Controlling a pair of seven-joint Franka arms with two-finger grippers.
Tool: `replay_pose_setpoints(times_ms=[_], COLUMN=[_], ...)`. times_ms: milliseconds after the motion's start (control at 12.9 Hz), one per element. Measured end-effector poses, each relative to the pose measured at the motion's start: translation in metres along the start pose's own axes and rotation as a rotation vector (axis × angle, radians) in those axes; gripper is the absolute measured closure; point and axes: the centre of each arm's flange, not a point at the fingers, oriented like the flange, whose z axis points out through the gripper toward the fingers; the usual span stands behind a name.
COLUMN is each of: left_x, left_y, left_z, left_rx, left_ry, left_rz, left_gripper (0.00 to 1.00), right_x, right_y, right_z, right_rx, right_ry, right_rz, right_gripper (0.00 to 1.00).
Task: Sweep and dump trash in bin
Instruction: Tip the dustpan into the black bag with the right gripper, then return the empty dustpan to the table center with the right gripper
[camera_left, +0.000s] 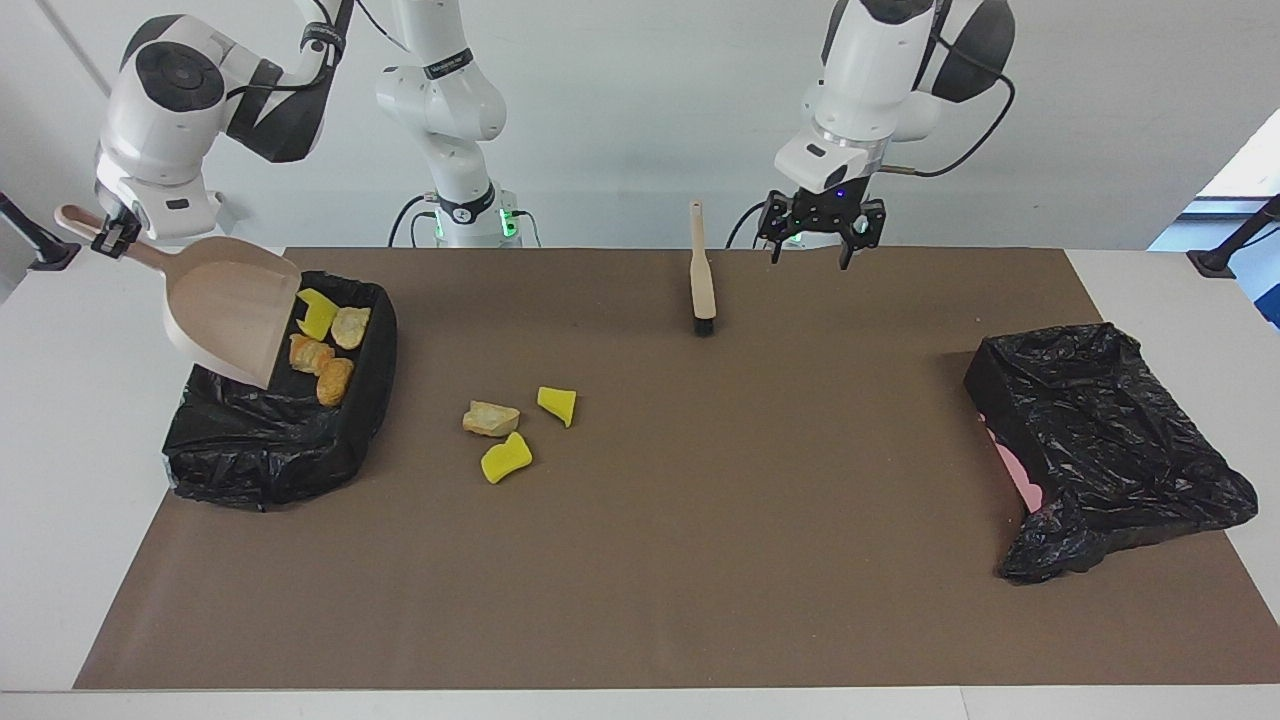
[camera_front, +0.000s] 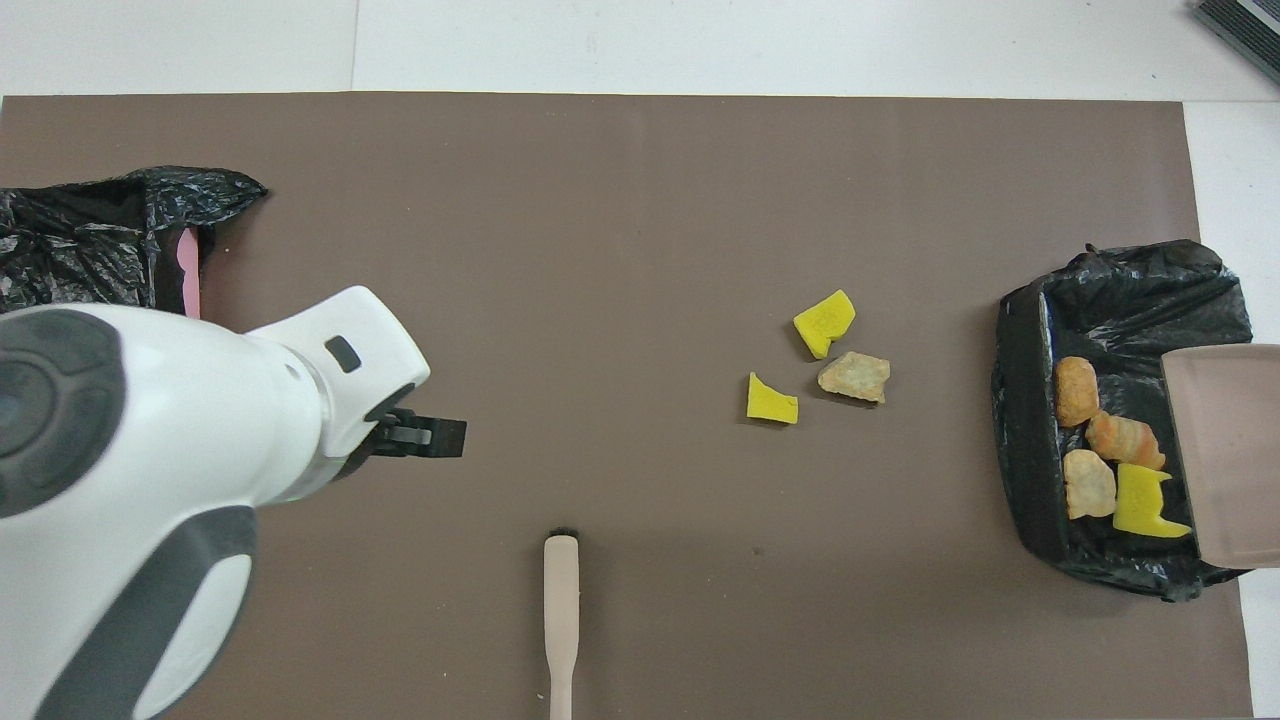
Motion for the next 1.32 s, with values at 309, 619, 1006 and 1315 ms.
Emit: replay_pose_setpoints(times_ms=[309, 619, 1006, 1315], left_x=[0.006, 0.003, 0.004, 0.001], left_y=[-0.077, -0.123, -0.157, -0.159], left_z=[-0.071, -0.096, -0.105, -0.108], left_rx=[0.009, 0.002, -0.006, -0.005], left_ry=[-0.033, -0.098, -0.101, -0.101], left_rz=[0.051, 0.011, 0.014, 0.009], left_gripper=[0.0, 0.0, 0.0, 0.0], right_x=[-0.031, 0.002, 0.091, 0.183], right_y=[-0.019, -0.014, -0.001, 0.002], right_z=[-0.046, -0.076, -0.149, -0.222], right_rx=[-0.014, 0.008, 0.077, 0.17], right_ry=[0.072, 0.209, 0.426, 0.514], right_rz=[0.122, 0.339, 0.728, 0.964], right_gripper=[0.67, 0.67, 0.67, 0.67])
